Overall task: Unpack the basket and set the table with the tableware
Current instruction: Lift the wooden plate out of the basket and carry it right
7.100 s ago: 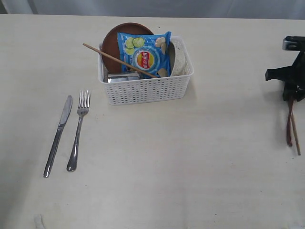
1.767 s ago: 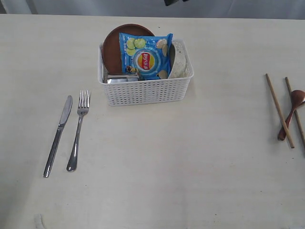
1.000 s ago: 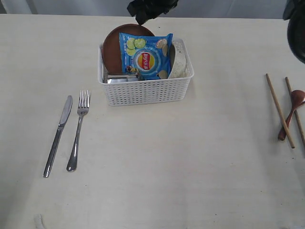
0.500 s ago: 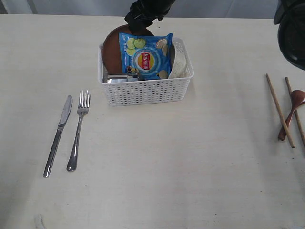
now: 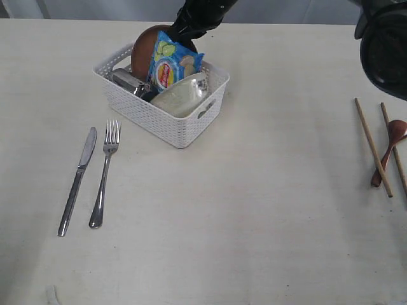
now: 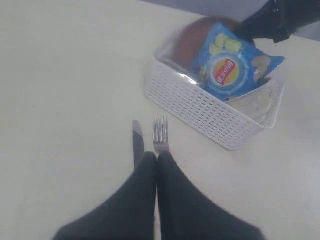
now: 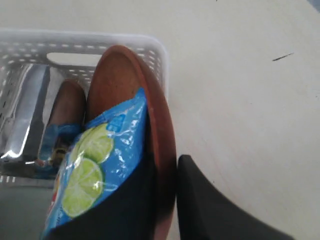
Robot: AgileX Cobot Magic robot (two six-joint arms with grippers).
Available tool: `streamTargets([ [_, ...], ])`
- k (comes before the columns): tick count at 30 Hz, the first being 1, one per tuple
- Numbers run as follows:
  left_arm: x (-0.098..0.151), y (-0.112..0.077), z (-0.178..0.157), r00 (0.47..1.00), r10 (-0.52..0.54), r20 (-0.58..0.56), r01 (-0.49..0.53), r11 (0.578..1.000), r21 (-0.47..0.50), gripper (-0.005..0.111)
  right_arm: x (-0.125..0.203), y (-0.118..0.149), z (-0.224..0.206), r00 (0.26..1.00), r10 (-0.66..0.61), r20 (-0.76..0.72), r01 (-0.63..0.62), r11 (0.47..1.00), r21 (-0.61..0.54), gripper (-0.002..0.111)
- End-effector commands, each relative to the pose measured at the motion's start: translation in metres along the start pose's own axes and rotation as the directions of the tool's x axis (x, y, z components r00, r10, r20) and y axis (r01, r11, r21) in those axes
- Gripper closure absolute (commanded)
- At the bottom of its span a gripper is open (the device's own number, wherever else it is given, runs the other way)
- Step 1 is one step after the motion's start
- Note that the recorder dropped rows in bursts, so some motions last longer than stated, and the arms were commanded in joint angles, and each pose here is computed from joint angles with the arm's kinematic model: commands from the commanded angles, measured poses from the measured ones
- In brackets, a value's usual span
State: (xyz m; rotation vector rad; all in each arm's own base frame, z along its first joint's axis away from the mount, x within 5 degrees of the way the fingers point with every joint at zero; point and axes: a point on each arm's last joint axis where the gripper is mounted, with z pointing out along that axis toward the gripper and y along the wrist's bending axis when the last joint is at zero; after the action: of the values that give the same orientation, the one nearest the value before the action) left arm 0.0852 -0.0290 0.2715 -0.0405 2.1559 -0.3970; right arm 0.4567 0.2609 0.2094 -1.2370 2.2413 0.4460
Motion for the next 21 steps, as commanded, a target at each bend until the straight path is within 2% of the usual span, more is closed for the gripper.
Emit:
streamTargets([
  [1,0.001,-0.001,0.000,1.000,0.002,0.007,-0.002,1.000,0.014,0.107,-0.015,0.004,-0.025,0.998,-0.024,0.063,0.022,1.000,0.020,0.108],
  [9,0.001,-0.001,0.000,1.000,0.002,0.007,-0.002,1.000,0.014,0.107,-0.031,0.003,-0.070,0.991,-0.097,0.089,0.082,0.984,0.158,0.108],
  [15,0.001,-0.001,0.000,1.000,0.002,0.007,-0.002,1.000,0.014,0.107,-0.044,-0.005,-0.121,0.985,-0.055,0.164,-0.004,0.940,0.341,0.108],
  [17,0.001,-0.001,0.000,1.000,0.002,0.007,-0.002,1.000,0.014,0.107,-0.041,-0.010,-0.132,0.985,-0.020,0.171,-0.041,0.938,0.344,0.108],
  [21,0.001,-0.001,0.000,1.000,0.002,0.006,-0.002,1.000,0.013,0.107,-0.025,-0.032,-0.153,0.972,0.147,0.183,-0.205,0.913,0.353,0.108],
])
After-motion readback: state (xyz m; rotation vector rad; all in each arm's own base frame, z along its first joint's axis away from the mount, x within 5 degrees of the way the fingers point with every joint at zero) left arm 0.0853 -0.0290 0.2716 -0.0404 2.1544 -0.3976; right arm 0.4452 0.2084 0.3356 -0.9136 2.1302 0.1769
